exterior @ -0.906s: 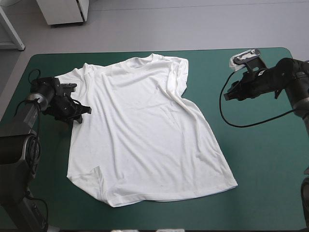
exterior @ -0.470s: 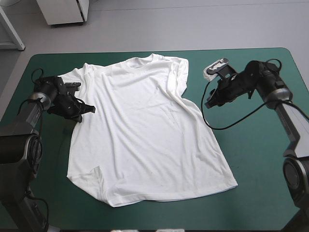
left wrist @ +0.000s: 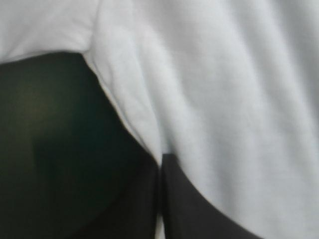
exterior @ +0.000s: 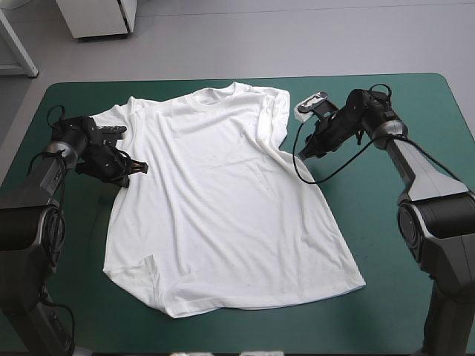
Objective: Fold the cloth
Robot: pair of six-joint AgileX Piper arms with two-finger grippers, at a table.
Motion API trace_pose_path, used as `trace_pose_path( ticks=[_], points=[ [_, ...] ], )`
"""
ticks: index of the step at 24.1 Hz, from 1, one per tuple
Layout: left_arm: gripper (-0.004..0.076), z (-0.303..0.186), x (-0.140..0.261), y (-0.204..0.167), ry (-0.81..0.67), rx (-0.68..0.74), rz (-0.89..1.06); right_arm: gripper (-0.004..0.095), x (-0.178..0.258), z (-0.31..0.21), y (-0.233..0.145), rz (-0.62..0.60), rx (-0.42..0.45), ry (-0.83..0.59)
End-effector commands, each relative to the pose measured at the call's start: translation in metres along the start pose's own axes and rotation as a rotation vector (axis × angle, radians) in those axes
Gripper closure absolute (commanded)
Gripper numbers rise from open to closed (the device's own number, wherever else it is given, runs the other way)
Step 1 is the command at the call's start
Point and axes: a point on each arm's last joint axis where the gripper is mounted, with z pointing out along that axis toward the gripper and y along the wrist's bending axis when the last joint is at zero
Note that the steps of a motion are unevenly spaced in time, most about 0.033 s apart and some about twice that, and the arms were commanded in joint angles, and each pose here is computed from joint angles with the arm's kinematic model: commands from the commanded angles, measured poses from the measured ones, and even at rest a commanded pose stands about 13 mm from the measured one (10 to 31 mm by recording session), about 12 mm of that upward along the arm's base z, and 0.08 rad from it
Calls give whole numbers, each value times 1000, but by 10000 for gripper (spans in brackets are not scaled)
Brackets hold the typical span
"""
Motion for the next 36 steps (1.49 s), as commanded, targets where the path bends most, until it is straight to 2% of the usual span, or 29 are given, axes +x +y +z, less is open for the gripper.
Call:
trace_pose_path(
  ticks=[1, 10, 20, 22, 25, 26, 29, 36],
  points=[
    [731, -11, -3, -8, -36, 48, -18, 476, -15, -18, 3, 11, -9, -91],
    [731, -11, -3, -12, -46, 86, -4, 475, -25, 13, 35, -77, -57, -60],
    [733, -16, -4, -17, -67, 123, 11, 477, -18, 40, 35, -73, -70, -3],
    [733, -16, -4, -20, -66, 122, 22, 532, -15, 45, 33, -77, -54, 24],
    [733, -15, -4, -26, -65, 125, 42, 870, -8, 52, 32, -49, -74, 91],
    [733, -16, -4, -27, -66, 124, 49, 920, -6, 52, 33, -45, -83, 105],
    [733, -26, -3, -29, -82, 121, 61, 921, -7, 44, 36, -27, -95, 115],
    [733, -90, 13, -37, -191, 89, 111, 921, -16, -25, 39, 5, -54, 39]
  ],
)
